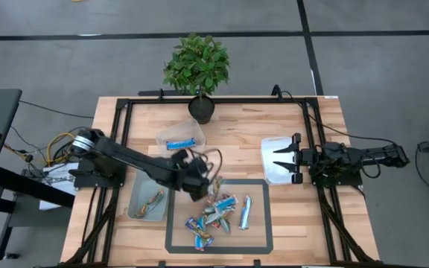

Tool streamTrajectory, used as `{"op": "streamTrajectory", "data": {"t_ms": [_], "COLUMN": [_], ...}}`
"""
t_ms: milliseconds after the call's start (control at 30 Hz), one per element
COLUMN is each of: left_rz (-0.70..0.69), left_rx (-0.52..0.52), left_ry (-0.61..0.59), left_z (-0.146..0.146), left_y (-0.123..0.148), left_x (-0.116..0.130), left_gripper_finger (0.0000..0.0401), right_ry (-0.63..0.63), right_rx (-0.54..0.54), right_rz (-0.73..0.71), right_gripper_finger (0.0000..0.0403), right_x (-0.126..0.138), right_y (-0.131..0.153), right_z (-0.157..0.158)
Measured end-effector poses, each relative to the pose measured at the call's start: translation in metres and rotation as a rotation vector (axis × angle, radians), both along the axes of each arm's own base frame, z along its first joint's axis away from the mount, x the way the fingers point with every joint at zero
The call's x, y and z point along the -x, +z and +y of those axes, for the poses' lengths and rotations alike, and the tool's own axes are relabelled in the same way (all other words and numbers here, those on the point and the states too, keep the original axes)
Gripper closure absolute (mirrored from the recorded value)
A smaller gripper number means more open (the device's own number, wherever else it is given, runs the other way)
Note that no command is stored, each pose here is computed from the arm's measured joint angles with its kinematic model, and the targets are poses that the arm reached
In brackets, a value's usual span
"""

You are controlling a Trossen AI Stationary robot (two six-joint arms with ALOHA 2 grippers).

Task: Pick and place Granola Bars by type
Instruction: Put the blue granola bar into the transparent bin

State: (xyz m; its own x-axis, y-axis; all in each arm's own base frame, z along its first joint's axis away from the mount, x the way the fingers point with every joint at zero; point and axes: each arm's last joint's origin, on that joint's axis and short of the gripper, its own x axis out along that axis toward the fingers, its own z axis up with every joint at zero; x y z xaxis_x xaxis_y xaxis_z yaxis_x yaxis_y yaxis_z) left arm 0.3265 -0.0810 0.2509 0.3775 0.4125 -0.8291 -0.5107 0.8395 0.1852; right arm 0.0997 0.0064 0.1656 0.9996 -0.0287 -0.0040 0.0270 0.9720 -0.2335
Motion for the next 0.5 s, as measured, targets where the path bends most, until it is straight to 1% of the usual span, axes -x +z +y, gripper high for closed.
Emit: {"op": "streamTrajectory", "data": {"t_ms": [100, 200, 367, 500], "left_rz": [0.044, 0.115, 0.259, 0.371], "left_rx": [-0.128, -0.216, -0.285, -0.311], "left_ry": [0.058, 0.105, 0.107, 0.082], "left_z": [0.017, 0.036, 0.065, 0.089], "left_y": [0.015, 0.026, 0.028, 0.017], "left_x": [0.017, 0.032, 0.039, 0.042], "left_gripper_finger": [0.0353, 0.0353, 0.0353, 0.0353], "right_ry": [0.0, 0.0, 0.0, 0.0], "right_rx": [0.0, 0.0, 0.0, 0.0], "right_rz": [0.0, 0.0, 0.0, 0.0], "right_gripper_finger": [0.0232, 0.0232, 0.0232, 0.0232], "right_x": [0.0, 0.0, 0.0, 0.0], "right_y": [0.0, 0.0, 0.0, 0.0], "right_z": [0.0, 0.0, 0.0, 0.0]}}
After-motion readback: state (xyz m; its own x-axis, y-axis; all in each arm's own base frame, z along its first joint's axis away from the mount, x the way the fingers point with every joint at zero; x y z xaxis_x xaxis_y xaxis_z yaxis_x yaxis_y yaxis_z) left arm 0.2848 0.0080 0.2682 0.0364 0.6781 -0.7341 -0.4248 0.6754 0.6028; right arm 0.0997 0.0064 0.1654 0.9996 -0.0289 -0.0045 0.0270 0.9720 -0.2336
